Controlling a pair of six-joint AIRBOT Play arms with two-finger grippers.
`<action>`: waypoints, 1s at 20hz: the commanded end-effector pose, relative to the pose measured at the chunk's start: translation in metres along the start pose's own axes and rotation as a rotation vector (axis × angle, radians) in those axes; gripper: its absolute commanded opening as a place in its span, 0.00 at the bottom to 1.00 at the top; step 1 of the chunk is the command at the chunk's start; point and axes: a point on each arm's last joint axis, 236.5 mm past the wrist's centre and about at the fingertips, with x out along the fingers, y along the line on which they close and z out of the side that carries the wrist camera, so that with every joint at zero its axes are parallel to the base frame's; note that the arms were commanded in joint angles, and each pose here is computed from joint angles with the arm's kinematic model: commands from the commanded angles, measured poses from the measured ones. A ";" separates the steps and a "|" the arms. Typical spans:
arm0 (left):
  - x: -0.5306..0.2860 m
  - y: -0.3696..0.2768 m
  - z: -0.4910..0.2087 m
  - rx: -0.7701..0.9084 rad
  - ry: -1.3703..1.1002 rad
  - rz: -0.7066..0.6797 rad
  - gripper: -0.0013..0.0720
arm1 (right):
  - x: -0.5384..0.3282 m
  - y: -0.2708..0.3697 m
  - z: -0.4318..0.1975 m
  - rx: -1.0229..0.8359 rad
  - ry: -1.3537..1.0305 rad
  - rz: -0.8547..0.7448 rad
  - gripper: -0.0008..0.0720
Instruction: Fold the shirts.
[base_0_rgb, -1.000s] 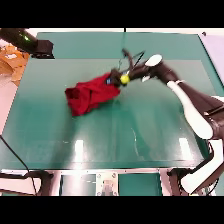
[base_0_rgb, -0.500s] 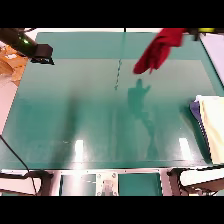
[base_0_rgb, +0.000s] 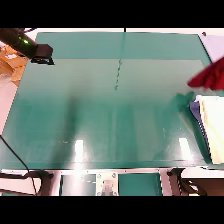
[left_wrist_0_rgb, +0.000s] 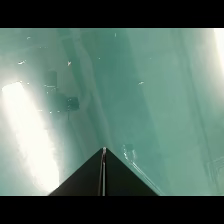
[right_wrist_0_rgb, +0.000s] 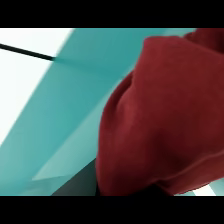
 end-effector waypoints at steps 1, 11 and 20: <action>0.000 0.000 0.000 0.000 0.000 -0.001 0.05 | -0.056 -0.063 -0.011 0.114 -0.022 -0.280 0.04; 0.000 -0.001 -0.001 0.008 0.003 -0.002 0.05 | -0.149 -0.170 -0.065 0.265 -0.001 -0.825 0.04; 0.000 -0.013 0.000 0.012 -0.001 -0.055 0.05 | -0.110 -0.301 -0.160 0.301 0.349 -1.097 0.89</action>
